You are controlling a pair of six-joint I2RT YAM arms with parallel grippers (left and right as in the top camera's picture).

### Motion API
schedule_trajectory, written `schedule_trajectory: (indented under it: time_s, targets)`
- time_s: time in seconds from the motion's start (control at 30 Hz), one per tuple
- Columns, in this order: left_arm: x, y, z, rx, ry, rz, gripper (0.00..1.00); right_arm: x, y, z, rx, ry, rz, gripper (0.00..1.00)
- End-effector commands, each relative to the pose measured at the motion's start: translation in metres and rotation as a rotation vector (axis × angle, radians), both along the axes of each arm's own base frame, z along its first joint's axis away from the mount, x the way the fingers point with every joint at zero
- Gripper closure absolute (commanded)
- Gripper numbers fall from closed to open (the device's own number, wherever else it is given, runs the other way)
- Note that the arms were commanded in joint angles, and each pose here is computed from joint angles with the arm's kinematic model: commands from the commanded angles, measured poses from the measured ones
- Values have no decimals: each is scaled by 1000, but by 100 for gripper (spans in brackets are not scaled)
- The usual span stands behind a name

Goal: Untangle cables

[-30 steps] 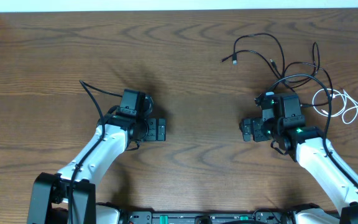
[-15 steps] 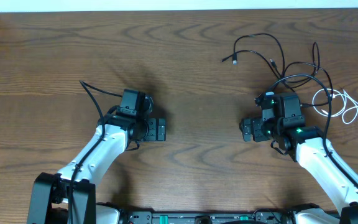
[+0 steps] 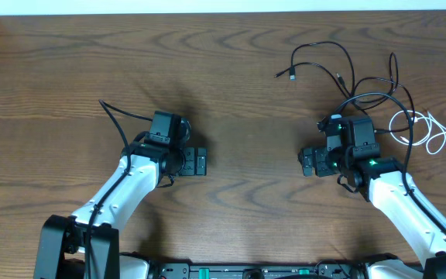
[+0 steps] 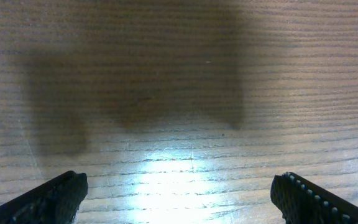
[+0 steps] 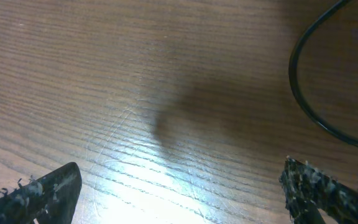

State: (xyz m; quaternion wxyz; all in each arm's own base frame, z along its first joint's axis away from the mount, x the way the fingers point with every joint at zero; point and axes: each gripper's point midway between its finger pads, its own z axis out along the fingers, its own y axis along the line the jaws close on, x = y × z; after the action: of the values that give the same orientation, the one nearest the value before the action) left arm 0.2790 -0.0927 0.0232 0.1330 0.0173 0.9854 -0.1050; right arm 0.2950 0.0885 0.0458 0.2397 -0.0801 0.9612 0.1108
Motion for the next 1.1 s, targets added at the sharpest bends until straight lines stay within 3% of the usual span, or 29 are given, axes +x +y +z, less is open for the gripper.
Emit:
schedule_trajectory:
  time_s: [0.0,0.3,0.8,1.07]
  targets:
    - [-3,2,-5,8,14,-1,0,-1,0,-1,-10,-1,7,1]
    - [-2,2,-5,8,14,-2,0,2,1,16,1,-56,7,1]
    - [-2,2,-5,8,14,-2,0,-2,0,141,90,-479,5,1]
    - [-2,2,-5,8,14,-1,0,-7,-1,158,102,-536,4,1]
